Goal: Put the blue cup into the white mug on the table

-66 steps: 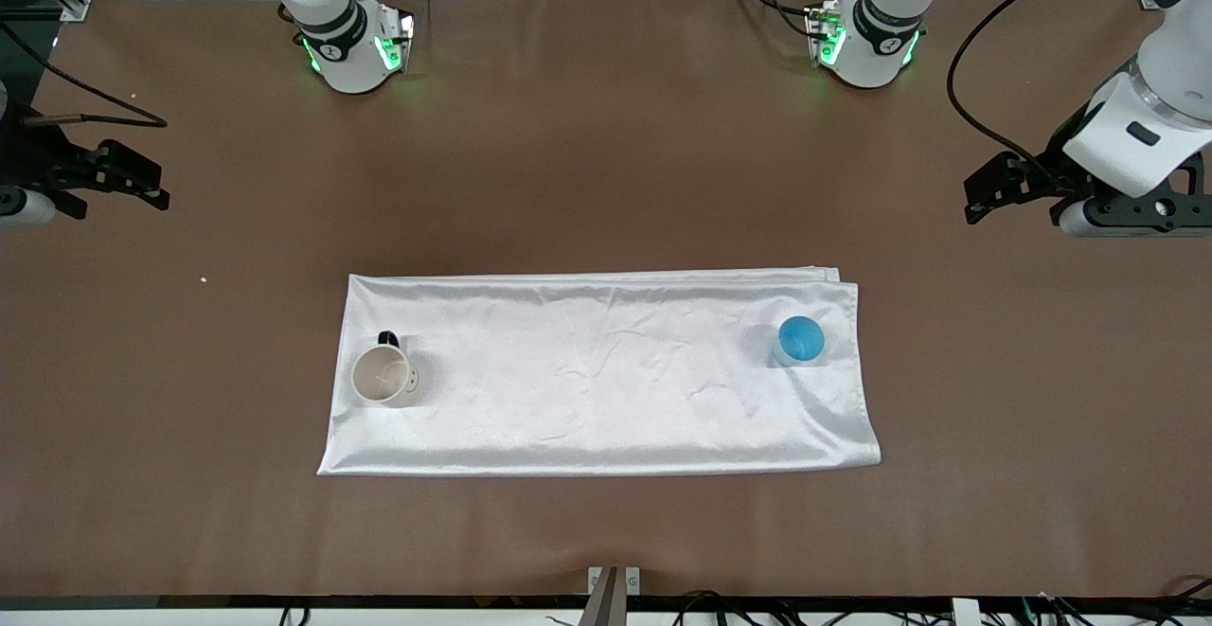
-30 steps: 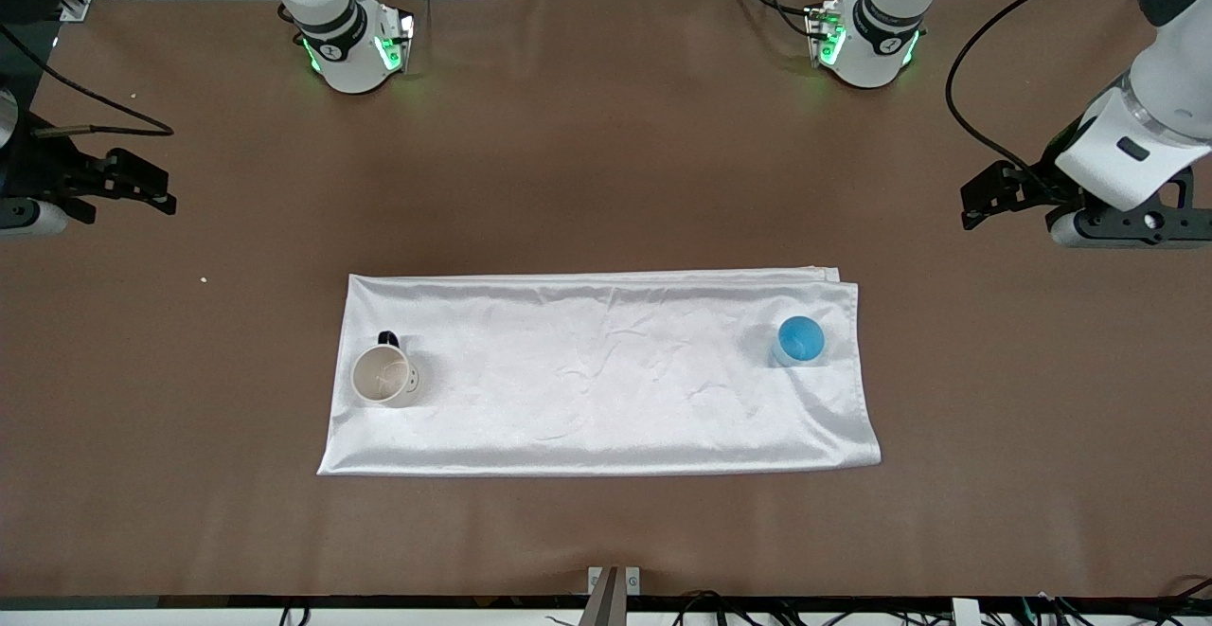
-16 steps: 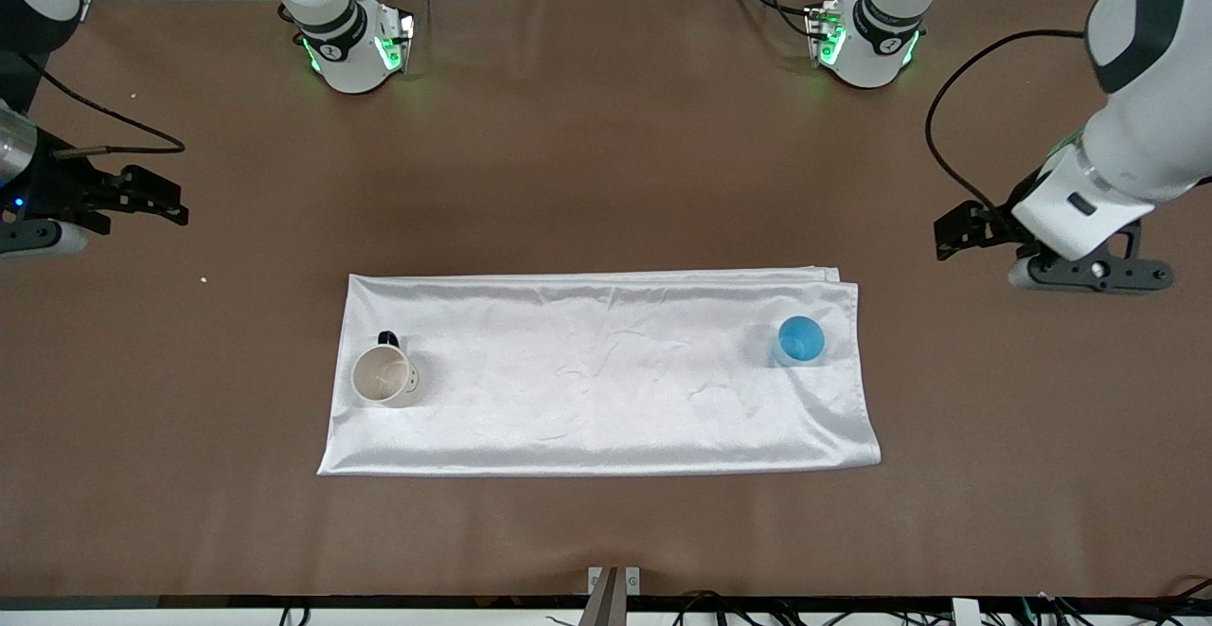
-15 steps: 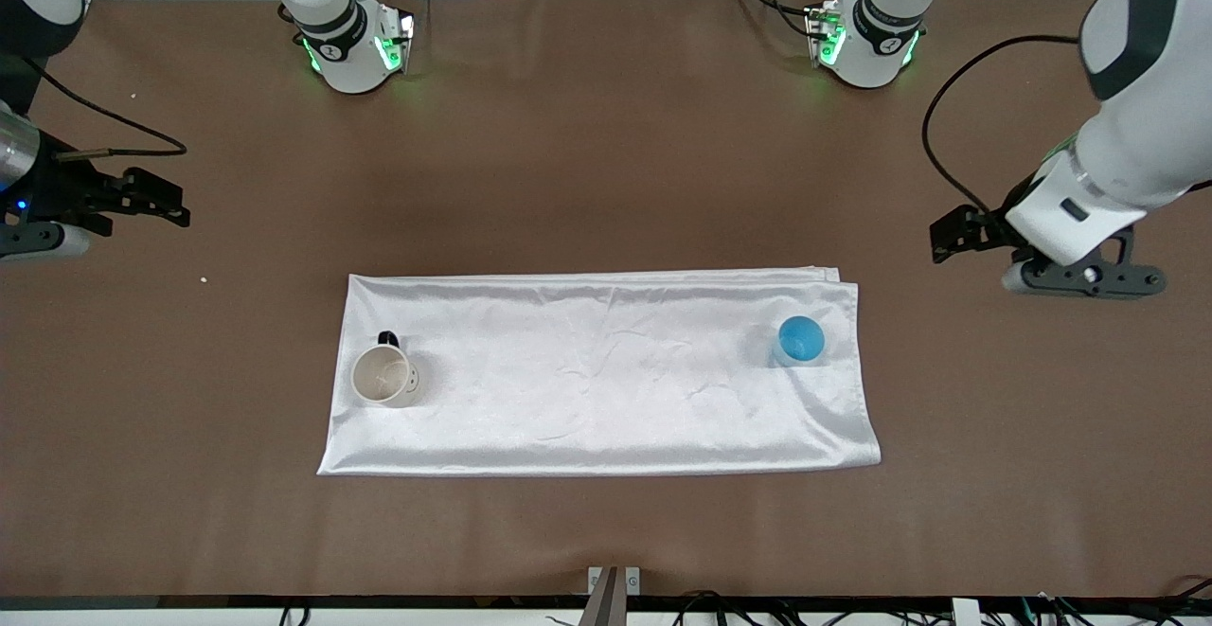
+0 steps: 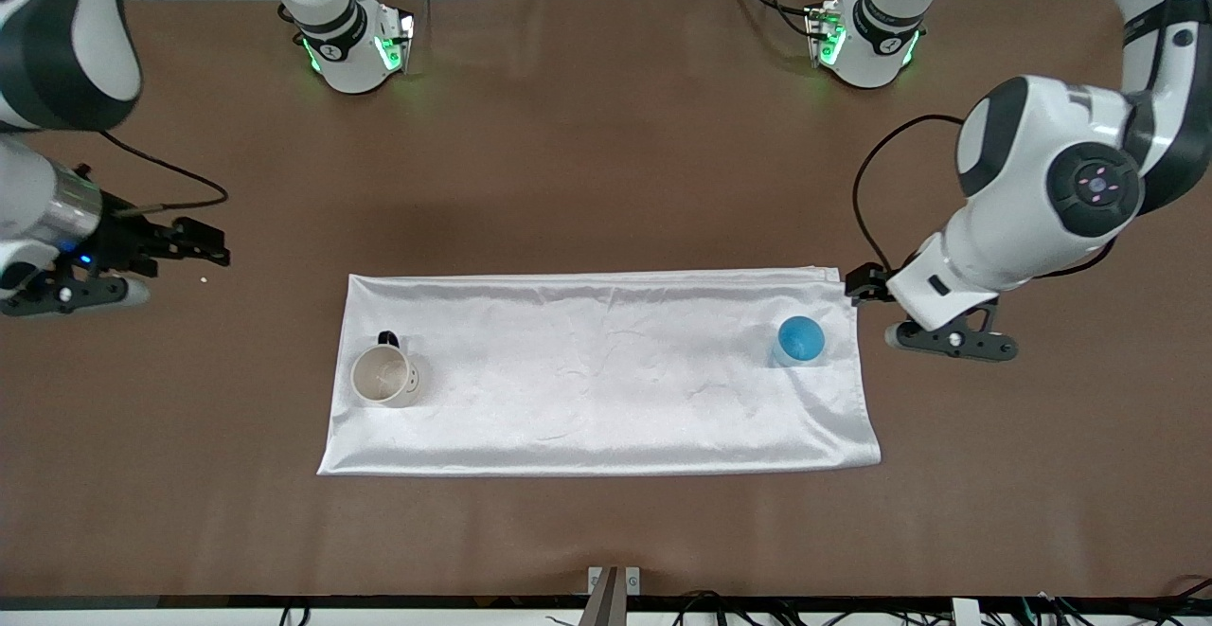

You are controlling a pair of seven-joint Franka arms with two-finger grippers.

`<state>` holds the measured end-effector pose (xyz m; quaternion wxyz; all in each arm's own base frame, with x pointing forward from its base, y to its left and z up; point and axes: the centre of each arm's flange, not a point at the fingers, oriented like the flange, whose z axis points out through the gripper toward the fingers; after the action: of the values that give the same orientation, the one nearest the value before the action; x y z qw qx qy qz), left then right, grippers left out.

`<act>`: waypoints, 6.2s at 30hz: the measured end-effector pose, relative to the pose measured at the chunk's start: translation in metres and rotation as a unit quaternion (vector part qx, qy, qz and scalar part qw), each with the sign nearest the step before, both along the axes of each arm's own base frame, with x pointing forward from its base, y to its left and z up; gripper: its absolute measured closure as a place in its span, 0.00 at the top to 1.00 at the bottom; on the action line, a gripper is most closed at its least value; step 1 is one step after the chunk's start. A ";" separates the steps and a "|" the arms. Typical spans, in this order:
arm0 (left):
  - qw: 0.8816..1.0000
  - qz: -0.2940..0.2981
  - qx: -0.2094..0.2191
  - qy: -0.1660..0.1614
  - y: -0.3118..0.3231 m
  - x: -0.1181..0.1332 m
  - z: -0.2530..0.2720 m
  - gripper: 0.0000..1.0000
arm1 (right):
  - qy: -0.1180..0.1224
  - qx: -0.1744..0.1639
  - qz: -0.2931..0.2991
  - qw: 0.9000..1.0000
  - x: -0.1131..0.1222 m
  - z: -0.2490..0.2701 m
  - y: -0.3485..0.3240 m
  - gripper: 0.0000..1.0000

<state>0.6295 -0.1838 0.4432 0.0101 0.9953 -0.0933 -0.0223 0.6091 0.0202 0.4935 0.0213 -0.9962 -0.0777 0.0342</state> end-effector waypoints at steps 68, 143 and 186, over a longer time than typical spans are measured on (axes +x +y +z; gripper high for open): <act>1.000 -0.008 0.011 0.025 -0.087 0.008 -0.180 1.00 | -0.100 -0.009 0.112 0.989 0.018 -0.279 0.101 0.24; 0.998 0.032 0.050 0.008 -0.088 -0.004 -0.100 0.04 | -0.053 0.019 -0.164 0.985 -0.272 -0.243 0.422 0.09; 0.995 0.072 0.062 0.011 -0.076 -0.033 -0.011 0.04 | -0.092 -0.028 -0.197 0.976 -0.347 -0.279 0.448 0.78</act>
<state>0.5963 -0.2593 0.4323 -0.0493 0.9978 -0.0200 -0.0384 0.2619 0.4685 0.2147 -0.0076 -0.9910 0.1190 -0.0602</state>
